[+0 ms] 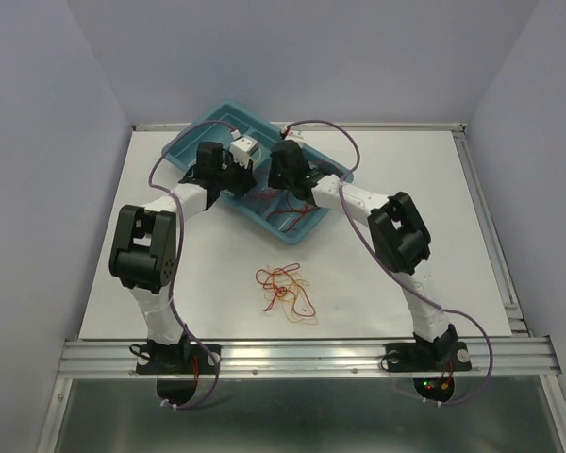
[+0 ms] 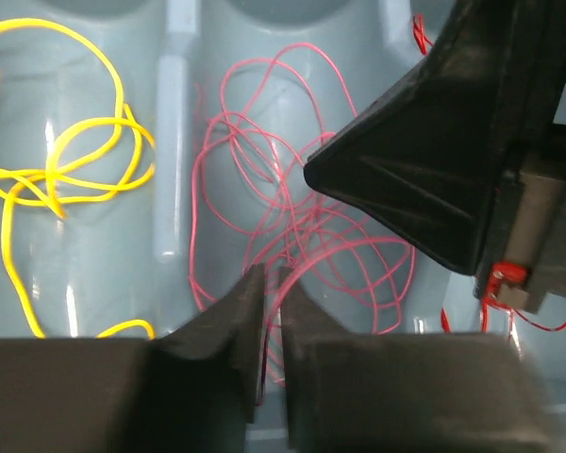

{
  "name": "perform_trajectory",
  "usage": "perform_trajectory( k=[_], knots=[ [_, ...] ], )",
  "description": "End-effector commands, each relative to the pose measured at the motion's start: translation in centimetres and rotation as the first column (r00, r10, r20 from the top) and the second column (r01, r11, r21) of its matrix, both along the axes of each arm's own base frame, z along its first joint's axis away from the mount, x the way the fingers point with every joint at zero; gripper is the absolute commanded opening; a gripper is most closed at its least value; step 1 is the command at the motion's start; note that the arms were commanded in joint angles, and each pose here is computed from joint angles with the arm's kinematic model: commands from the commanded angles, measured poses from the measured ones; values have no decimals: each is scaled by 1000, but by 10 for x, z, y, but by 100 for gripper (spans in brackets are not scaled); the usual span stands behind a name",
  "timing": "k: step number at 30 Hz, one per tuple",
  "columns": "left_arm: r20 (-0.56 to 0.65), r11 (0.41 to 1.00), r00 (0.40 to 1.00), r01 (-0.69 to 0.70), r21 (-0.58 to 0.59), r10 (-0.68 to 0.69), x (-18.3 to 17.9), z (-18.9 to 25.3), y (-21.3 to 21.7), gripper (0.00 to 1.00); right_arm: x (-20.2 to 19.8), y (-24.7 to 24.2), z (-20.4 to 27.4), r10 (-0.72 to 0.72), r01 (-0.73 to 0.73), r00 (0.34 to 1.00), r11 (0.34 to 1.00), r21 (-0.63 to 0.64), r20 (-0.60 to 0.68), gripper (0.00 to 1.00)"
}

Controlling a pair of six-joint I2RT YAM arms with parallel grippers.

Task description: Untangle the cables

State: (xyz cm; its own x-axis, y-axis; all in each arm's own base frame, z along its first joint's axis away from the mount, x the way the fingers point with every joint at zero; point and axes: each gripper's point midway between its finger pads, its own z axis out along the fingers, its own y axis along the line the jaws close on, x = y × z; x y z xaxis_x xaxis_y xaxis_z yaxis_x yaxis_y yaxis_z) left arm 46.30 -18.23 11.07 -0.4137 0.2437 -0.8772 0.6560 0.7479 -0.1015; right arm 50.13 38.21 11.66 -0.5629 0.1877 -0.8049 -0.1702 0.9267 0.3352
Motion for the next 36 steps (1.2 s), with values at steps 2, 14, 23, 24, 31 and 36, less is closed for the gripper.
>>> perform_trajectory(
  k=[2,14,23,24,31,36],
  knots=[
    [47,1000,999,3,27,-4,14,15,-16,8,19,-11,66,-43,34,995,994,102,91,3],
    [-75,984,993,-80,161,93,49,-31,-44,3,-32,-96,189,-215,186,941,974,134,260,5],
    [-224,975,970,-46,217,96,41,-69,-56,12,-86,-143,179,-229,210,940,972,101,253,8],
    [-222,975,970,-48,218,98,41,-66,-56,15,-89,-146,162,-227,215,946,974,76,230,9],
    [-46,979,993,-97,177,107,39,12,-49,44,-106,-145,118,-183,177,973,983,54,139,27],
    [19,976,992,-124,179,123,28,48,-42,56,-112,-139,97,-163,158,983,985,62,81,30]
  ],
)
